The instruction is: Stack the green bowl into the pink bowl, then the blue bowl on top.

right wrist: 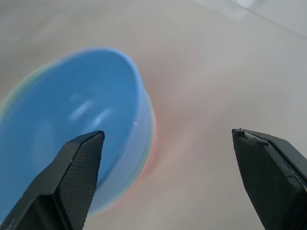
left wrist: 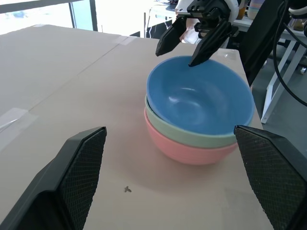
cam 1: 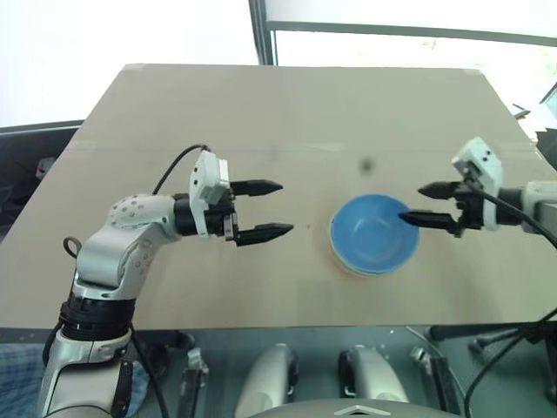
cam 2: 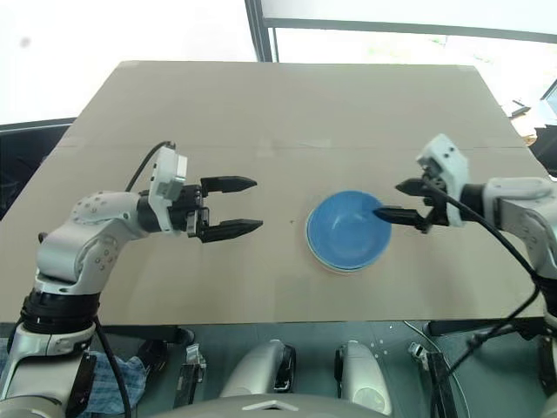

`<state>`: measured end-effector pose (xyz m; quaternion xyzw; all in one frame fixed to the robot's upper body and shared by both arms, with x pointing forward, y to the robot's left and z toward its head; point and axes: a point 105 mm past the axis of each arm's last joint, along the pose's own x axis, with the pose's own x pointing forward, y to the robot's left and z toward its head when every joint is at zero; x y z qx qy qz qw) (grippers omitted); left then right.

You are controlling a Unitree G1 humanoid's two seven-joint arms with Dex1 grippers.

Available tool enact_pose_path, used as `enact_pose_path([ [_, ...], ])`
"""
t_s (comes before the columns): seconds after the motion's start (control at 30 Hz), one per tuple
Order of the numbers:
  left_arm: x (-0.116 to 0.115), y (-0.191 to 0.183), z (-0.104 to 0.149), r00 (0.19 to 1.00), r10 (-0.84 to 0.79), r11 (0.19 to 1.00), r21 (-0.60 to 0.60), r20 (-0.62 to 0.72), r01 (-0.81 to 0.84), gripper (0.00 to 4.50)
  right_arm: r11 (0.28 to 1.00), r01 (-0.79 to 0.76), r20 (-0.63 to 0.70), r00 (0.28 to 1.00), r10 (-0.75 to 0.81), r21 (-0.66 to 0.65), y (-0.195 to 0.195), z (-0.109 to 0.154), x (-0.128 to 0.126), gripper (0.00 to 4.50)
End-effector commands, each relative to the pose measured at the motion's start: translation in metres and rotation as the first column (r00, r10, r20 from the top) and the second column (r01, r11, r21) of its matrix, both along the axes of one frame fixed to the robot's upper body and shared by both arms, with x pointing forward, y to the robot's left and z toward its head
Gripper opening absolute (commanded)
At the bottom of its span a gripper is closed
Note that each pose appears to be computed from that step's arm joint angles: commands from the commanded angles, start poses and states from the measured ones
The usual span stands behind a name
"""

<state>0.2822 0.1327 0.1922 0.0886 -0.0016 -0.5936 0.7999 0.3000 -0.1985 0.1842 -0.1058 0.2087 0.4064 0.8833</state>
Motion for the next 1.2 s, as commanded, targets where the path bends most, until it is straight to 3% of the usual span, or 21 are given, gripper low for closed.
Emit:
enact_pose_path([
  [0.03, -0.004, 0.007, 0.012, 0.996, 0.055, 0.999, -0.004, 0.070, -0.054, 4.50, 0.999, -0.044, 0.162, 0.986, 0.043, 0.003, -0.011, 0.021, -0.012, 4.47],
  [0.27, -0.004, 0.021, 0.005, 0.985, 0.160, 0.987, 0.016, 0.070, -0.162, 4.50, 0.993, -0.110, 0.320, 0.943, 0.089, 0.048, -0.028, 0.027, -0.043, 4.47],
  [0.57, -0.007, 0.031, 0.003, 0.976, 0.198, 0.979, 0.036, 0.092, -0.202, 4.50, 0.996, -0.085, 0.349, 0.935, 0.072, 0.022, -0.062, 0.021, -0.061, 4.47],
  [1.2, -0.008, 0.028, -0.002, 0.977, 0.177, 0.981, 0.062, 0.120, -0.185, 4.50, 0.992, -0.127, 0.361, 0.926, 0.110, 0.025, -0.065, 0.023, -0.068, 4.47],
])
